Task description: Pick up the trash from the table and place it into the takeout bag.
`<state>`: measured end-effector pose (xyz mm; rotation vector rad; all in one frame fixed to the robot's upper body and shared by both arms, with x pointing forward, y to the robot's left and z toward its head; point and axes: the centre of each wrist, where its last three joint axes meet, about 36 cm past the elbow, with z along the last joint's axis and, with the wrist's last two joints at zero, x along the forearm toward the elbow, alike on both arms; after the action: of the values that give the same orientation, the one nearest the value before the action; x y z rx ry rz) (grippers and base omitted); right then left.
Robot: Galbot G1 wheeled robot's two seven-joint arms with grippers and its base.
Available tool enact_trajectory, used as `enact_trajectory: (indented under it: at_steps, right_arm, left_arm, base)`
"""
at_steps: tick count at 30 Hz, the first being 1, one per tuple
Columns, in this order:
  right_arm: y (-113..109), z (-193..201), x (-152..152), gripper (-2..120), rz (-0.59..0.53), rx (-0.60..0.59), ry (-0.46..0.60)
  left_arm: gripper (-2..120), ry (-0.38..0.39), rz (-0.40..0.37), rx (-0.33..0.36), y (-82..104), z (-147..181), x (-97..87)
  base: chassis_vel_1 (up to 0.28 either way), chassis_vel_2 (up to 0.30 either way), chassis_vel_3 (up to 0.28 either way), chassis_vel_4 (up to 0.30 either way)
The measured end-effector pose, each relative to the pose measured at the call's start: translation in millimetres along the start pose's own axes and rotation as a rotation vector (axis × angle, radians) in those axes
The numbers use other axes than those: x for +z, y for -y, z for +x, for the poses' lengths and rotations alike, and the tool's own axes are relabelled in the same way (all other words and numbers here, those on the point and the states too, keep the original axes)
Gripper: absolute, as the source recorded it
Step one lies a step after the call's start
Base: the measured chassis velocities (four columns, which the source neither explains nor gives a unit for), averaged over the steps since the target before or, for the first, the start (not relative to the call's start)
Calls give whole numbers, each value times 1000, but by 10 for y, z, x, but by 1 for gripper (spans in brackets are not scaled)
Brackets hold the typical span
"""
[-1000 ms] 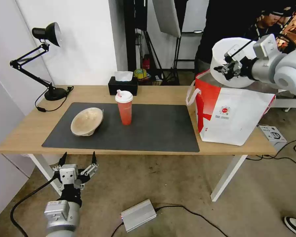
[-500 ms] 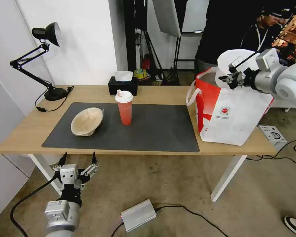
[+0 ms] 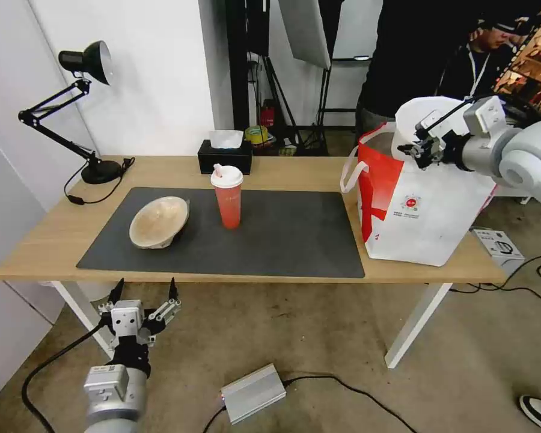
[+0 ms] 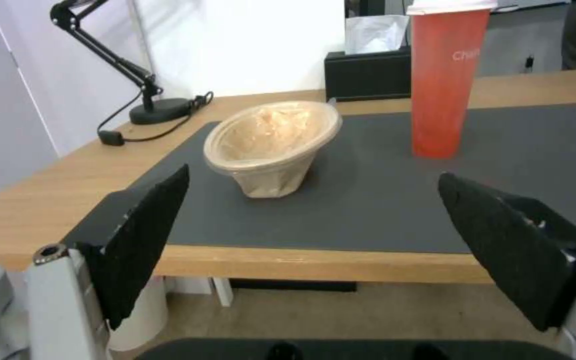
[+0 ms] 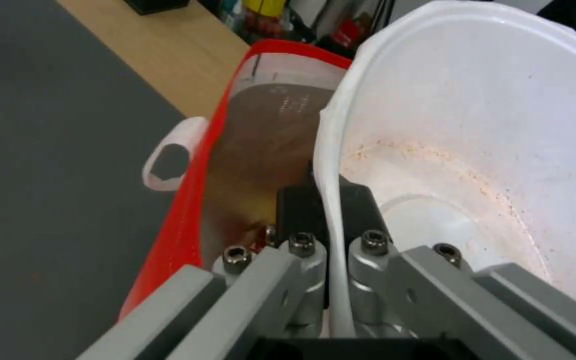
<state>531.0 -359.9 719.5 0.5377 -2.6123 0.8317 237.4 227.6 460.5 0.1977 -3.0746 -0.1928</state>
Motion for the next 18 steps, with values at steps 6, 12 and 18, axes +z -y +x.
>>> enact_trajectory:
  at_steps: [6, 12, 18]
  right_arm:
    - [-28, 33, 22, 0, 2, -11, 0]
    - [-60, 34, 73, 0, 0, -17, -6]
    - [-91, 43, 99, 0, 1, -23, -9]
  left_arm:
    - [100, -3, 2, 1, 9, -5, 12]
    - [100, -4, 3, 1, 16, -6, 15]
    - [100, -4, 3, 1, 16, -5, 16]
  base:
    - [0, 0, 0, 0]
    - [0, 0, 0, 0]
    - [0, 0, 0, 0]
